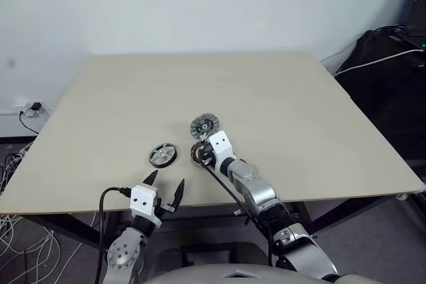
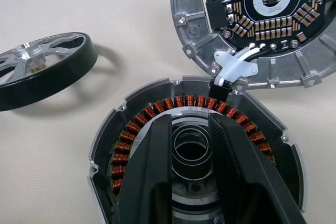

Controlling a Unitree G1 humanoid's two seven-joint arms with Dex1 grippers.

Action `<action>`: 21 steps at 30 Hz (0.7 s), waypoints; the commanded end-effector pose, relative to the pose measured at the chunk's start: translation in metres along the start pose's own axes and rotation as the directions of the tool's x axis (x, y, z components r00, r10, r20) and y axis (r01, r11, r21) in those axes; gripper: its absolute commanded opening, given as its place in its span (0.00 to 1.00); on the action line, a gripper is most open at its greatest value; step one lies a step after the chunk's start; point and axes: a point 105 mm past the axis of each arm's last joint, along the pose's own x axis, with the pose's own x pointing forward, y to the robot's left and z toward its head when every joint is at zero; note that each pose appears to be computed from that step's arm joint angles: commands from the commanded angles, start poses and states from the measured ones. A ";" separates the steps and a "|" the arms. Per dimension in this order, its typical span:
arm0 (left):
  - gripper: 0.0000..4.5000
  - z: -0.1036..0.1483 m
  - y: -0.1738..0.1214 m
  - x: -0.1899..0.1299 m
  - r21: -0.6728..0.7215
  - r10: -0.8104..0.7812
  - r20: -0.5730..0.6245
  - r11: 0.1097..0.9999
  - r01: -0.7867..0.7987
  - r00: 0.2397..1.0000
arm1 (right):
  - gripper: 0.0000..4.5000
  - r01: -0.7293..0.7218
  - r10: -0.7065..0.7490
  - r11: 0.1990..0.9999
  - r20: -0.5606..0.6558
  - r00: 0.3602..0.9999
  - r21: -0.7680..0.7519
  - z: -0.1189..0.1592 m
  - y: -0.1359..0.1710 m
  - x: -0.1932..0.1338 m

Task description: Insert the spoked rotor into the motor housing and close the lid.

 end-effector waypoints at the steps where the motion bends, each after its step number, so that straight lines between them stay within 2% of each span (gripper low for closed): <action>1: 1.00 0.010 0.001 0.003 0.005 -0.005 0.046 1.000 0.004 0.999 | 0.38 -0.005 0.006 1.000 0.070 0.998 -0.014 0.021 -0.001 0.001; 9: 1.00 0.010 -0.001 0.004 0.003 -0.010 0.046 1.000 0.010 0.999 | 0.95 -0.014 0.015 1.000 0.123 0.992 -0.009 0.033 0.000 -0.003; 10: 1.00 0.010 -0.002 0.004 0.004 -0.010 0.047 1.000 0.010 0.999 | 0.99 -0.025 0.025 1.000 0.140 0.990 -0.002 0.037 0.001 -0.004; 12: 1.00 0.011 -0.002 0.004 0.004 -0.011 0.047 1.000 0.010 0.999 | 0.95 -0.040 0.037 0.999 0.167 0.985 0.011 0.043 0.003 -0.008; 13: 1.00 0.011 -0.002 0.004 0.004 -0.011 0.048 1.000 0.011 0.999 | 0.89 -0.047 0.044 0.999 0.177 0.983 0.017 0.046 0.004 -0.009; 18: 1.00 0.012 -0.002 0.004 0.003 -0.014 0.049 1.000 0.013 0.999 | 0.53 -0.053 0.046 0.998 0.192 0.980 0.029 0.052 0.006 -0.014; 21: 1.00 0.012 -0.002 0.005 0.003 -0.017 0.050 1.000 0.016 0.999 | 0.32 -0.043 0.039 0.999 0.162 0.986 0.024 0.050 0.010 -0.012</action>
